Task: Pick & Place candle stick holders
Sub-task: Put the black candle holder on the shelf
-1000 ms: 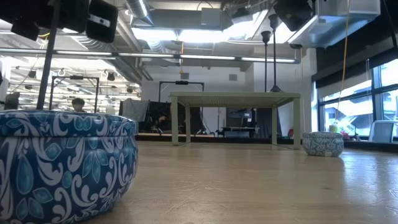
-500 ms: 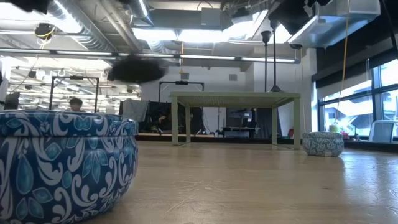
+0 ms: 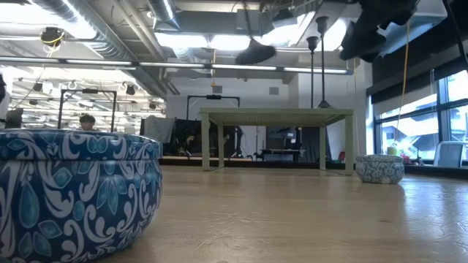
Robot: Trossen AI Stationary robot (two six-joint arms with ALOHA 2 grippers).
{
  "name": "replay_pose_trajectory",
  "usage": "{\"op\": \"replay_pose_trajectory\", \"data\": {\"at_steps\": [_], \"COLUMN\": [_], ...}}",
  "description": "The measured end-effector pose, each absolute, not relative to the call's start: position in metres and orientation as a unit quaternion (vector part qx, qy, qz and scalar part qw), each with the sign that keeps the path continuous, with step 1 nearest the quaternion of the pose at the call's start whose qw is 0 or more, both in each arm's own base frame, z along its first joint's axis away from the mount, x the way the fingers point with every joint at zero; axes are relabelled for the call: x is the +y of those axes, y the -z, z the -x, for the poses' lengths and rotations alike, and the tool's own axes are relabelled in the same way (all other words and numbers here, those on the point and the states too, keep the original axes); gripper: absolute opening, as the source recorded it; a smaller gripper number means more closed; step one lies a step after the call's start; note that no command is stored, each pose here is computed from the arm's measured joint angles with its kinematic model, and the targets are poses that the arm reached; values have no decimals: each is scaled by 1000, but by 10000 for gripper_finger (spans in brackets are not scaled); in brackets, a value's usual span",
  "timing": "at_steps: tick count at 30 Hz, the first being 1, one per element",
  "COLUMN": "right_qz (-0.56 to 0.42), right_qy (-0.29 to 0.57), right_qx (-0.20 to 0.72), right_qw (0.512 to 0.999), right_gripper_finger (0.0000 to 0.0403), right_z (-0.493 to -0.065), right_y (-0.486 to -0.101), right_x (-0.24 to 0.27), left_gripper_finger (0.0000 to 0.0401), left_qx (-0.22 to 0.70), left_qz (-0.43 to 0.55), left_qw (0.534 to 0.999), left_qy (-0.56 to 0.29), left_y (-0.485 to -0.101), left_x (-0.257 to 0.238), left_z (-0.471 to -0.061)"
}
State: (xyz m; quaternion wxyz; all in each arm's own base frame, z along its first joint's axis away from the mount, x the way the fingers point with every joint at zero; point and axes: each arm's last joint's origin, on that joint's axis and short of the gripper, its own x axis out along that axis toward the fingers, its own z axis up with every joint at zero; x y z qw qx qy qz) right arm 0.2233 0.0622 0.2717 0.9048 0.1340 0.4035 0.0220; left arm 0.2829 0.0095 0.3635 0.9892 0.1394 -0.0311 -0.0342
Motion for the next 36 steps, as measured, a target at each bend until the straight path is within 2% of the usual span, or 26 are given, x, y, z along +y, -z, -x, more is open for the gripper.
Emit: {"op": "replay_pose_trajectory", "data": {"at_steps": [6,12,24,31,36], "right_qz": [-136,-135,-135,-135,-135], "right_qy": [-17,-15,-15,-15,-15], "right_qx": [406,405,405,405,405], "right_qw": [903,904,904,904,904], "right_gripper_finger": [236,236,236,236,236], "right_z": [-223,-223,-223,-223,-223], "right_y": [-271,-271,-271,-271,-271], "right_x": [62,62,62,62,62], "left_gripper_finger": [37,37,38,38,38], "left_qx": [-38,-33,-64,-66,-59], "left_qz": [-113,-101,-70,-39,-22], "left_qw": [993,994,995,996,997], "left_qy": [27,-12,-20,-48,-50], "left_y": [-384,-386,-346,-332,-321], "left_x": [59,121,228,267,277], "left_z": [-320,-343,-369,-377,-382]}}
